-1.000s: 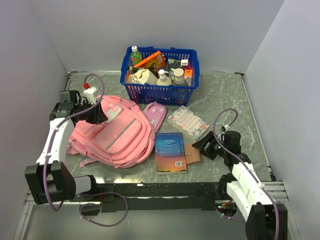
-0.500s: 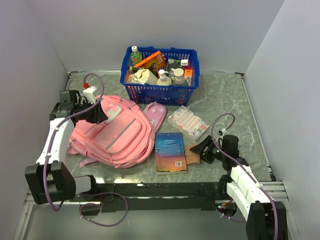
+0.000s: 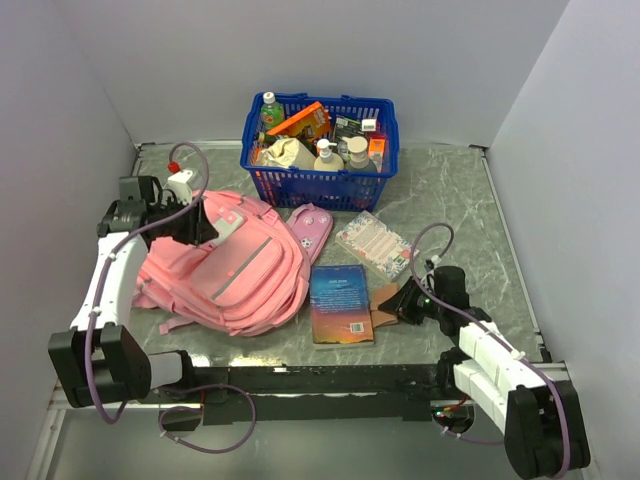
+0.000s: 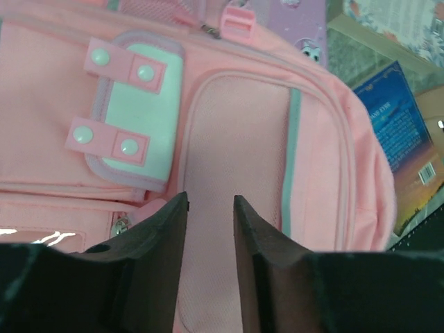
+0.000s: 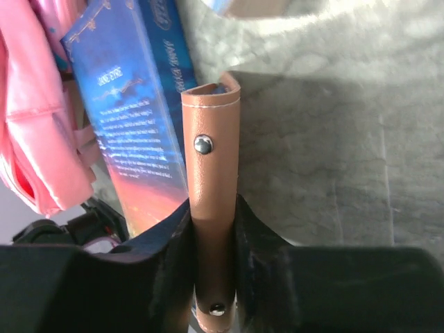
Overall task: Pack the student bag
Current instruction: Pick up the personal item from the center of the board.
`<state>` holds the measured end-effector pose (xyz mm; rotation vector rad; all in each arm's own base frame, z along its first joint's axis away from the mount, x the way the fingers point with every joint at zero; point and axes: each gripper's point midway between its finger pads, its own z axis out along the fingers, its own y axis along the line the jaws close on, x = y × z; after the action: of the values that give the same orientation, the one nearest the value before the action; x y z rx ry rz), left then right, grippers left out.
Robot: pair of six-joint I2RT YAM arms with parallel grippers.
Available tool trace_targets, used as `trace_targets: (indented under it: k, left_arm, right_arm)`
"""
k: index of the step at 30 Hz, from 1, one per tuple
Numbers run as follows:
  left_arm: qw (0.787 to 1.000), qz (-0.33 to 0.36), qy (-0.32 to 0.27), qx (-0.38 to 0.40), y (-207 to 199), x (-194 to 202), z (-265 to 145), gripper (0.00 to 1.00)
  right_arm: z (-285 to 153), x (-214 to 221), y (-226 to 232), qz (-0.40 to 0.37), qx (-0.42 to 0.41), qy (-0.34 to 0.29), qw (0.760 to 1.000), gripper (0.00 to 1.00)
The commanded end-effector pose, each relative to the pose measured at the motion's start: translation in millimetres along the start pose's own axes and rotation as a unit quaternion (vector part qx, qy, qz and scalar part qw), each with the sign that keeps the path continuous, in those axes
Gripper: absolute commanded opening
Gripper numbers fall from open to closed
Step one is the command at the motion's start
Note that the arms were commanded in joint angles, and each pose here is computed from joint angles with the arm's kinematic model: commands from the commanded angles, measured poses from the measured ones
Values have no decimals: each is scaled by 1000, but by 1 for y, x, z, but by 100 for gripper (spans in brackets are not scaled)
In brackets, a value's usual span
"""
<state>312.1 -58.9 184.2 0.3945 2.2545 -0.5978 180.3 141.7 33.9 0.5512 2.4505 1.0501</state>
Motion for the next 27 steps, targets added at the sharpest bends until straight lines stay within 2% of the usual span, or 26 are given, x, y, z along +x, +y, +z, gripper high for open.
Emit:
trace_targets:
  k: [1,4,7,10,13,17,21,24,27]
  left_arm:
    - [992,89,-26,80,-52,-36,-20,43]
    - [979,149,11,138,-109,-20,-13,46]
    - [969,178,51,165,-143,14,5,47]
    - [961,186,95,181,-158,46,19,47]
    - [961,198,103,161,-157,58,32,48]
    - [974,207,67,65,-129,36,39,49]
    - [976,209,53,18,-113,31,40,50]
    - [973,214,78,37,-116,47,40,50]
    - [966,234,101,46,-121,65,44,56]
  right_arm:
    - [-9,-31,27,-44,-8,-49,998,27]
    - [-17,-40,33,-62,6,-63,996,23]
    - [-29,-52,43,-82,14,-89,992,21]
    - [-40,-63,59,-98,5,-113,989,20]
    - [-42,-64,69,-101,-10,-108,989,19]
    - [-42,-63,81,-111,-30,-104,988,20]
    - [-43,-62,89,-122,-40,-101,987,19]
    - [-41,-63,92,-122,-45,-98,987,19]
    - [-39,-63,95,-124,-48,-95,987,19]
